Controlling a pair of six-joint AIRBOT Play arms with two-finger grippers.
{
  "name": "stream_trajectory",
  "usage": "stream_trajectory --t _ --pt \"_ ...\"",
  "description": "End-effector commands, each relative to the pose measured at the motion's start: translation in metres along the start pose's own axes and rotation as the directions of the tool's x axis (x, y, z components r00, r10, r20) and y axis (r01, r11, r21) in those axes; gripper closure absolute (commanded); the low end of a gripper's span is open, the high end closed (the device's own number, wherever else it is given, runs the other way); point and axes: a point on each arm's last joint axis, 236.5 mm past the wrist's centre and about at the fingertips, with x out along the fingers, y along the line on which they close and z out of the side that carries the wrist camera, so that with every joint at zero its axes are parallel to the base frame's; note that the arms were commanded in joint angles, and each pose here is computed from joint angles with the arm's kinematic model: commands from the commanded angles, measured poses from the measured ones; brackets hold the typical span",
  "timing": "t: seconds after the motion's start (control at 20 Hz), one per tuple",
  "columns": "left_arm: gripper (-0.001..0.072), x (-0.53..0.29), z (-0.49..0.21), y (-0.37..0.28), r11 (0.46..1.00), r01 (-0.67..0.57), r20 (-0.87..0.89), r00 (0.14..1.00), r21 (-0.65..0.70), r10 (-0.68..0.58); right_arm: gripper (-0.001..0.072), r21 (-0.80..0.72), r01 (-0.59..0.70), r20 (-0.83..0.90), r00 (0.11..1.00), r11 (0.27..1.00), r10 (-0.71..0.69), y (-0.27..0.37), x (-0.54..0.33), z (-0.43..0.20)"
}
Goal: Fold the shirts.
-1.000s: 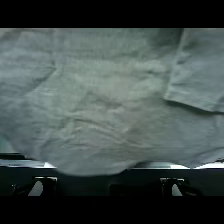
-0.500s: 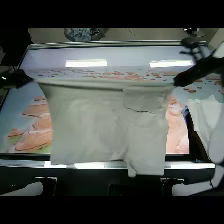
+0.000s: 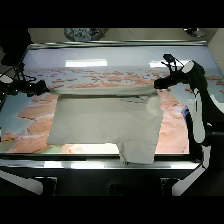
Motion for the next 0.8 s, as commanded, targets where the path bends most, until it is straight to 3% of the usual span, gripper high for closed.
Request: stream_trajectory --t 0.0,0.15,0.3,0.75 --pt "0.0674 -0.008 -0.026 -0.002 0.999 0.038 -0.146 0.989 -0.003 -0.038 0.0664 -0.060 -0.046 -0.154 0.987 0.997 0.036 0.021 -0.032 -0.033" --pt "0.0675 -0.018 -0.091 0.017 1.000 -0.005 -0.416 0.909 0.013 0.010 0.0665 -0.050 -0.152 -0.429 0.896 0.987 0.117 0.052 -0.055 -0.095" --pt "0.0675 -0.023 -0.116 0.037 0.998 -0.061 -0.513 0.856 0.020 0.062 0.0665 -0.029 -0.176 -0.555 0.822 0.984 0.131 0.070 -0.032 -0.137" --pt "0.0676 -0.004 -0.141 0.055 0.997 -0.071 -0.577 0.815 -0.023 0.045 0.0666 0.008 -0.091 -0.540 0.838 0.996 0.081 0.063 0.004 -0.153"
